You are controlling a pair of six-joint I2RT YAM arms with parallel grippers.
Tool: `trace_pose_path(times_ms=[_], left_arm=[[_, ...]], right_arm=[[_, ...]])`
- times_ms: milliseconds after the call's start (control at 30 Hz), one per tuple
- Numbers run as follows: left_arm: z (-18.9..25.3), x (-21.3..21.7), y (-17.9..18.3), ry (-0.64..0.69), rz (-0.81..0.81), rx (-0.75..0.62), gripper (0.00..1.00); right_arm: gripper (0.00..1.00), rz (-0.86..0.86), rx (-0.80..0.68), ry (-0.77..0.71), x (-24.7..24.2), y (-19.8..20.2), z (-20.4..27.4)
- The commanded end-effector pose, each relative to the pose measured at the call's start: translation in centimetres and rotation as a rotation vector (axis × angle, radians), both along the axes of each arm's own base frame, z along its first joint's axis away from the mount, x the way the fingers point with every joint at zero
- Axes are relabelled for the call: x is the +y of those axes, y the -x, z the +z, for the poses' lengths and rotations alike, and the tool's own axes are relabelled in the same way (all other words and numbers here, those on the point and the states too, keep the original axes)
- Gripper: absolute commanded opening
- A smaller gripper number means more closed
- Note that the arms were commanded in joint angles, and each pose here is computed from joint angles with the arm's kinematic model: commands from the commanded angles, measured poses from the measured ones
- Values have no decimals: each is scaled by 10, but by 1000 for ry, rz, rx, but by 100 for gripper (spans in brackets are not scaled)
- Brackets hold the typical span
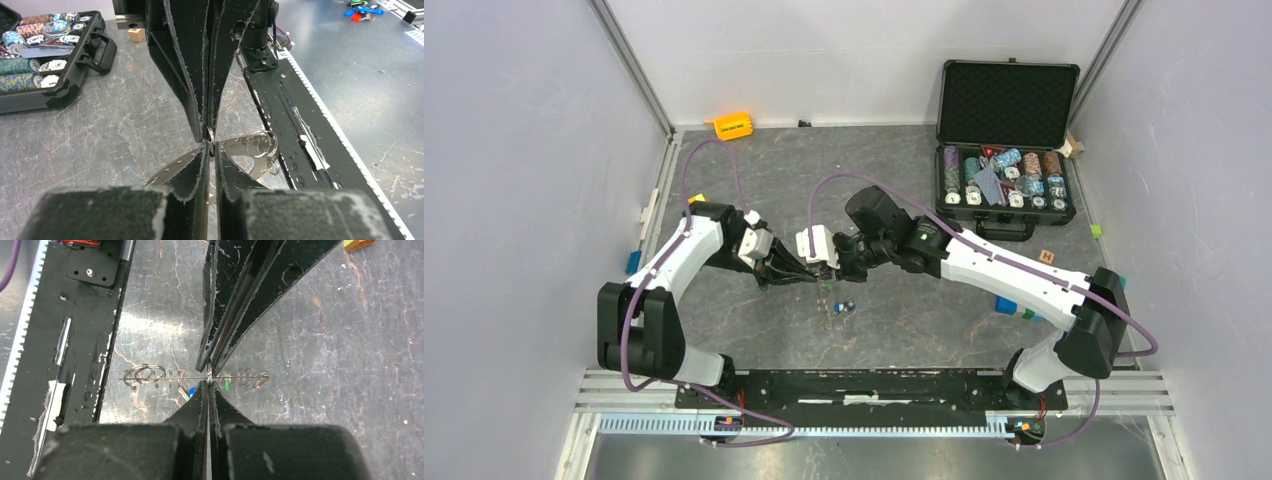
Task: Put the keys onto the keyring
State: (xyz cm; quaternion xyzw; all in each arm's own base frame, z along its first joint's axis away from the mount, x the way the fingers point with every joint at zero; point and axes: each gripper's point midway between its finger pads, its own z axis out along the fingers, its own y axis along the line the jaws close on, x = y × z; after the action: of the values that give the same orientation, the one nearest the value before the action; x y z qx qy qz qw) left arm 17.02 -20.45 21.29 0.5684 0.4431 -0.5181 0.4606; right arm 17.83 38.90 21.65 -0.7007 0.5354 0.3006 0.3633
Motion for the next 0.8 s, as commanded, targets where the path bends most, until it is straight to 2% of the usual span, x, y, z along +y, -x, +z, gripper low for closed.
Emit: trace_pose_path(times_ms=[0,267,500,600,767], left_arm=[[25,-6,-14,132,48,-218,15],[29,-5,-12,126,40,-242,23],[30,-6,-12,129,41,-240,25],[34,-7,-15,141,47,-238,22],[35,-8,-18,141,41,-231,10]], right_arm=[[0,-10,-107,-42,6,-10,29],[0,-12,-126,-5,7,-11,28],[0,-38,-157,24,9,-14,26],[0,-37,-153,34,11,-14,22],[0,-42,-157,50,15,-15,22]])
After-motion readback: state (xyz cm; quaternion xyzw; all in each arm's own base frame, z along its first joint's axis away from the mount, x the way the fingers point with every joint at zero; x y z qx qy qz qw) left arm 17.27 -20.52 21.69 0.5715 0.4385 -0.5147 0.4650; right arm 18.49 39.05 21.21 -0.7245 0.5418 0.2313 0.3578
